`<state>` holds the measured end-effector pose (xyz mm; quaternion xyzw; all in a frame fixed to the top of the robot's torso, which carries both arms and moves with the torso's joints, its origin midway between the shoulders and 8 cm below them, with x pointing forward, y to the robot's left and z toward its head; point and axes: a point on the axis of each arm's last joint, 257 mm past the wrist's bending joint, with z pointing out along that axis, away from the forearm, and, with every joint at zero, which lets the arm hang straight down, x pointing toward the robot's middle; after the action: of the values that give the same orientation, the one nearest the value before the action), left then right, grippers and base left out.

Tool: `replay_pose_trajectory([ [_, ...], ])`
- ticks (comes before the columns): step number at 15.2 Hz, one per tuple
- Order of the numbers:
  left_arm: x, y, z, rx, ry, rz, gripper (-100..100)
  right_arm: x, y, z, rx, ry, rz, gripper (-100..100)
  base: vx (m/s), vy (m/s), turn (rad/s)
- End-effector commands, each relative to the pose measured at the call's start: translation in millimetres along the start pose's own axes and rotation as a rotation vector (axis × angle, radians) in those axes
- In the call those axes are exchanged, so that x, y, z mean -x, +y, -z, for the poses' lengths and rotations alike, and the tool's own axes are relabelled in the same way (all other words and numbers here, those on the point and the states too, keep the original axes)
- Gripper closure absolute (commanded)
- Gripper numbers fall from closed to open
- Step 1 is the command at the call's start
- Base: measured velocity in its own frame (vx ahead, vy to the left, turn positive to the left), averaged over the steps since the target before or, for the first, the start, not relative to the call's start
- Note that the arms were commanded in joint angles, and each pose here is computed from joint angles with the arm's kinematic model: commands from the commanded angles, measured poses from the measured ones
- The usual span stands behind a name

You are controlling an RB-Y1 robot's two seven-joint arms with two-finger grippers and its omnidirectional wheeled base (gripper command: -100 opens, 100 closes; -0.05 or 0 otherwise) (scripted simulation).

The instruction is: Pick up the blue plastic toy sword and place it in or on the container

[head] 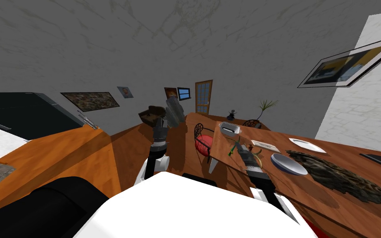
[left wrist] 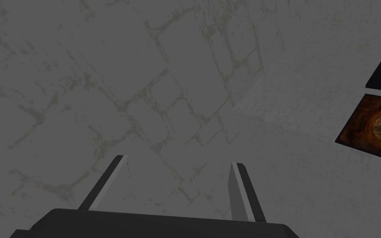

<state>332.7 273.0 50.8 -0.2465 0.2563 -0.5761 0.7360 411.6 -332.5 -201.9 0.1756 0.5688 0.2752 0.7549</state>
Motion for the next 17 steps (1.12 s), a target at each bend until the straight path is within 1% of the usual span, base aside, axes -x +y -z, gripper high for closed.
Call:
replay_pose_trajectory([
  [1,0.0,0,0.0,0.0,0.0,0.0,0,-7,-12,4.2,-0.022,0.014,0.047,-100,0.016,0.075,-0.014],
  [2,0.0,0,0.0,0.0,0.0,0.0,0,-12,-22,5.8,-0.044,0.025,0.082,-100,0.014,0.078,-0.021],
  [3,0.0,0,0.0,0.0,0.0,0.0,0,-12,-23,6.3,-0.046,0.026,0.092,-100,0.01,0.074,-0.021],
  [4,0.0,0,0.0,0.0,0.0,0.0,0,-16,-33,7.5,-0.065,0.035,0.124,-100,0.018,0.067,-0.022],
  [5,0.0,0,0.0,0.0,0.0,0.0,0,-18,-35,8.6,-0.069,0.039,0.135,-100,0.022,0.06,-0.017],
  [6,0.0,0,0.0,0.0,0.0,0.0,0,-22,-46,11.2,-0.093,0.051,0.166,-100,0.027,0.061,-0.02],
  [7,0.0,0,0.0,0.0,0.0,0.0,0,-22,-46,11.2,-0.093,0.051,0.178,-100,0.026,0.053,-0.02],
  [8,0.0,0,0.0,0.0,0.0,0.0,0,-27,-57,14.0,-0.117,0.063,0.208,-100,0.032,0.055,-0.02],
  [9,0.0,0,0.0,0.0,0.0,0.0,0,-27,-57,14.0,-0.117,0.064,0.22,-100,0.036,0.052,-0.016],
  [10,0.0,0,0.0,0.0,0.0,0.0,0,-30,-68,17.0,-0.141,0.075,0.25,-100,0.037,0.054,-0.016],
  [11,0.0,0,0.0,0.0,0.0,0.0,0,-30,-68,17.0,-0.14,0.076,0.261,-100,0.034,0.049,-0.02],
  [12,0.0,0,0.0,0.0,0.0,0.0,0,-33,-79,20.1,-0.164,0.088,0.294,-100,0.034,0.052,-0.028],
  [13,0.0,0,0.0,0.0,0.0,0.0,0,-33,-79,20.1,-0.164,0.089,0.303,-100,0.031,0.052,-0.02],
  [14,0.0,0,0.0,0.0,0.0,0.0,0,-36,-90,23.4,-0.187,0.101,0.335,-100,0.035,0.05,-0.021],
  [15,0.0,0,0.0,0.0,0.0,0.0,0,-36,-90,23.4,-0.186,0.102,0.343,-100,0.037,0.04,-0.018],
  [16,0.0,0,0.0,0.0,0.0,0.0,0,-37,-101,26.8,-0.209,0.114,0.375,-100,0.041,0.037,-0.017],
  [17,0.0,0,0.0,0.0,0.0,0.0,0,-37,-101,26.8,-0.209,0.114,0.383,-100,0.036,0.035,-0.015],
])
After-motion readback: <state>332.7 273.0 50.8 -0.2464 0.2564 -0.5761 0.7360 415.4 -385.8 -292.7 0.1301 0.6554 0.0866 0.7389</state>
